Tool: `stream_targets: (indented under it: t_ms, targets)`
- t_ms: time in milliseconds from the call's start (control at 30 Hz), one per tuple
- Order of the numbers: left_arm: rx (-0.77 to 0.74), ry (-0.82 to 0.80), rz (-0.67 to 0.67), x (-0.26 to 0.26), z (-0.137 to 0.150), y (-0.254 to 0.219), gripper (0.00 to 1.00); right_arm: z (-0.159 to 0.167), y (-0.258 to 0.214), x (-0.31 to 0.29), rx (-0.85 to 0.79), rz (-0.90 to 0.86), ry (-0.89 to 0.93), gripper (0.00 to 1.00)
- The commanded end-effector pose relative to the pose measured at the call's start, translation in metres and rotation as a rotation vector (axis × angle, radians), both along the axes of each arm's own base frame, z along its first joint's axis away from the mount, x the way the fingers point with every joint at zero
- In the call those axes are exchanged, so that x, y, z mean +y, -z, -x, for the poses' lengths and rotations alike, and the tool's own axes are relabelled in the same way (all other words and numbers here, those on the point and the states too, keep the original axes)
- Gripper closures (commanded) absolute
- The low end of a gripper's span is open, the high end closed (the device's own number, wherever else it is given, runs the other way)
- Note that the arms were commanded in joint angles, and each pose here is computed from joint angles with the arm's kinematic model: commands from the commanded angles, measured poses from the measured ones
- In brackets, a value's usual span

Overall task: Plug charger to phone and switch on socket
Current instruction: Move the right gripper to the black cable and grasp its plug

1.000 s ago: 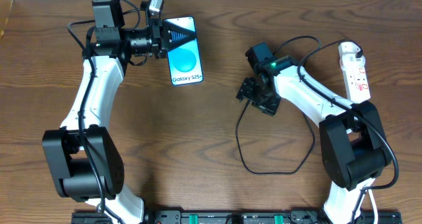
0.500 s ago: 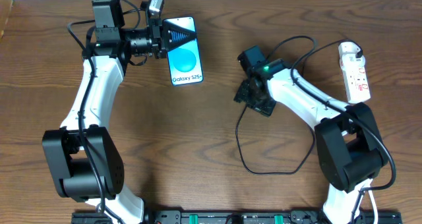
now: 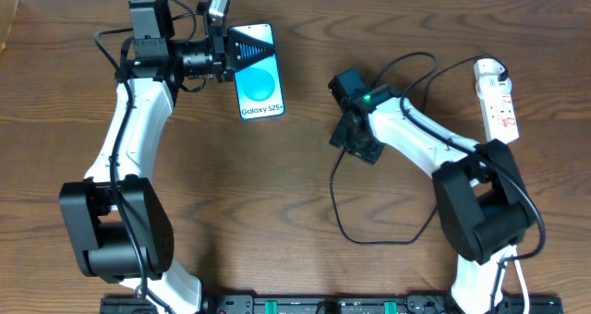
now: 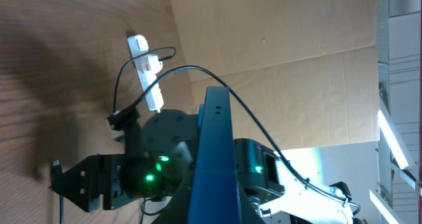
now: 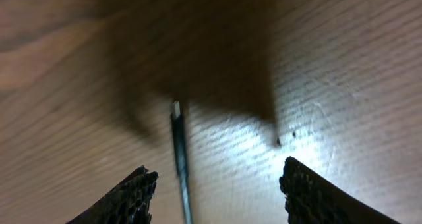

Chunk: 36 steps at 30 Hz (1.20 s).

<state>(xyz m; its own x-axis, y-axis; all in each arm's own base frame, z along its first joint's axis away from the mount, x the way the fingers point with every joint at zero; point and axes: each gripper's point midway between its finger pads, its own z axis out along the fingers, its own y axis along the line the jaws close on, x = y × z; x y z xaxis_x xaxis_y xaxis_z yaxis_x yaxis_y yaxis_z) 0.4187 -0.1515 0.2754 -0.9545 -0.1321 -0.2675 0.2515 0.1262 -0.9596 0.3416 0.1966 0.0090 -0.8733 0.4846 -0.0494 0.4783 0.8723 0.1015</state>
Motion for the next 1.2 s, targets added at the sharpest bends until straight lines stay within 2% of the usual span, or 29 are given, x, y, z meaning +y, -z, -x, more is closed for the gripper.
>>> stream_targets:
  t_ms: [0, 133, 200, 267, 367, 500, 700, 900, 1000, 1167]
  targets:
    - [-0.051, 0.025, 0.016, 0.001, 0.009, -0.015, 0.93, -0.003, 0.011, 0.004, 0.009, 0.008, 0.01, 0.41]
    - [-0.051, 0.025, 0.016, 0.001, 0.009, -0.015, 0.93, -0.003, 0.011, 0.005, 0.008, 0.003, 0.01, 0.45]
    - [-0.051, 0.025, 0.016, 0.001, 0.009, -0.015, 0.93, -0.003, 0.011, 0.005, 0.008, 0.004, 0.01, 0.58]
    - [-0.051, 0.025, 0.016, 0.001, 0.009, -0.015, 0.93, -0.003, 0.011, 0.005, 0.008, 0.004, 0.01, 0.65]
    - [-0.051, 0.025, 0.016, 0.001, 0.009, -0.015, 0.92, -0.003, 0.011, 0.005, 0.008, 0.004, 0.01, 0.74]
    - [-0.051, 0.025, 0.016, 0.001, 0.009, -0.015, 0.93, -0.003, 0.011, 0.005, 0.007, 0.004, 0.01, 0.79]
    - [-0.051, 0.025, 0.016, 0.001, 0.009, -0.015, 0.93, -0.003, 0.011, 0.005, 0.007, 0.004, 0.01, 0.99]
    - [-0.049, 0.028, 0.019, 0.001, 0.01, -0.016, 0.93, -0.005, 0.011, 0.004, 0.007, -0.006, -0.001, 0.99]
    - [-0.05, 0.04, 0.028, 0.0, 0.012, -0.017, 0.93, -0.01, 0.009, 0.011, 0.014, -0.085, -0.05, 0.99]
    - [-0.05, 0.04, 0.027, 0.0, 0.012, -0.017, 0.93, -0.023, -0.014, 0.052, -0.032, -0.449, -0.314, 0.99]
